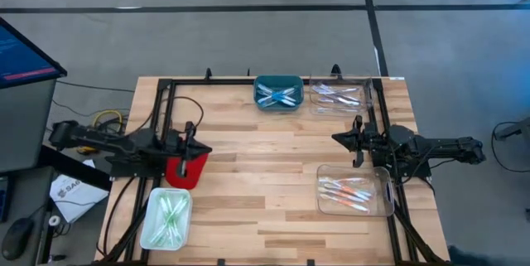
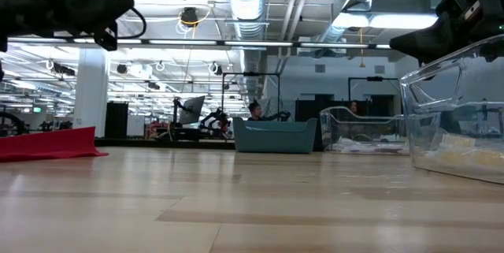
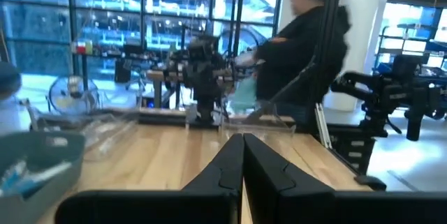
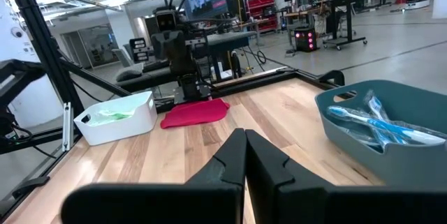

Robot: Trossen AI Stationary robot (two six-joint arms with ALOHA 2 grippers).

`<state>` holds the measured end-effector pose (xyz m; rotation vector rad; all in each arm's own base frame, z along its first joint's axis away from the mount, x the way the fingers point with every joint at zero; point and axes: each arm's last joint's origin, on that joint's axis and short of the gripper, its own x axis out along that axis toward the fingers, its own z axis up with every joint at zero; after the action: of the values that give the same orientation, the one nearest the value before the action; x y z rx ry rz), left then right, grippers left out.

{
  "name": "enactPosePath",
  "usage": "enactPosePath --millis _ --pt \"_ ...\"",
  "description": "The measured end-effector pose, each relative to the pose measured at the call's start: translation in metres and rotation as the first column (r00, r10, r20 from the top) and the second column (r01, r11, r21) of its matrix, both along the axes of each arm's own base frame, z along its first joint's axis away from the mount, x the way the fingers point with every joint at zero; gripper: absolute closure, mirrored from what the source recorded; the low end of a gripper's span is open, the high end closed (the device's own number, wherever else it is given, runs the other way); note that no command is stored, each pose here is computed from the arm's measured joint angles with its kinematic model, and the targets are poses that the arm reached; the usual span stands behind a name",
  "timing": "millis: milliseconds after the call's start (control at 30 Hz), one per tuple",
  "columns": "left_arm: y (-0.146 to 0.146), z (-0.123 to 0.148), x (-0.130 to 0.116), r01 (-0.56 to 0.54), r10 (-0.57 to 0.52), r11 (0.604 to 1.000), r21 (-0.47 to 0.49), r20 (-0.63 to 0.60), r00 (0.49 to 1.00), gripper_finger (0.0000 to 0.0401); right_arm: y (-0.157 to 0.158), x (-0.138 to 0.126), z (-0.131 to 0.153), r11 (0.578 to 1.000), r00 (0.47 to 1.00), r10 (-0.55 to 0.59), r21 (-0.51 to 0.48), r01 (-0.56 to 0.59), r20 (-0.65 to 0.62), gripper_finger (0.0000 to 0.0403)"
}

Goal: Pick & Place Toothbrushes
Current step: Return to Home Position

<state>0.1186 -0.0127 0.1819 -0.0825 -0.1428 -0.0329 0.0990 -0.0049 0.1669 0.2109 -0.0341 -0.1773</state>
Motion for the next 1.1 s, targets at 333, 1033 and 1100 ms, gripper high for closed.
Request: enactPosePath --millis 333,1033,1100 --pt "0.005 0.001 -0.022 -0.075 0.075 0.997 -0.003 0.038 0.996 0.0400 0.000 0.000 0.000 1.000 1.000 0.000 0.000 0.000 0.000 0.0403" --pt "0.004 -0.015 -0.019 -0.063 0.074 0.995 0.080 -0.131 0.989 0.0400 0.000 0.000 0.000 1.000 1.000 0.001 0.000 -0.001 0.001 0.0403" --pt "0.004 -0.016 -0.018 -0.063 0.075 0.995 0.083 -0.148 0.986 0.0400 0.000 0.000 0.000 1.000 1.000 0.000 0.000 0.000 0.001 0.0403"
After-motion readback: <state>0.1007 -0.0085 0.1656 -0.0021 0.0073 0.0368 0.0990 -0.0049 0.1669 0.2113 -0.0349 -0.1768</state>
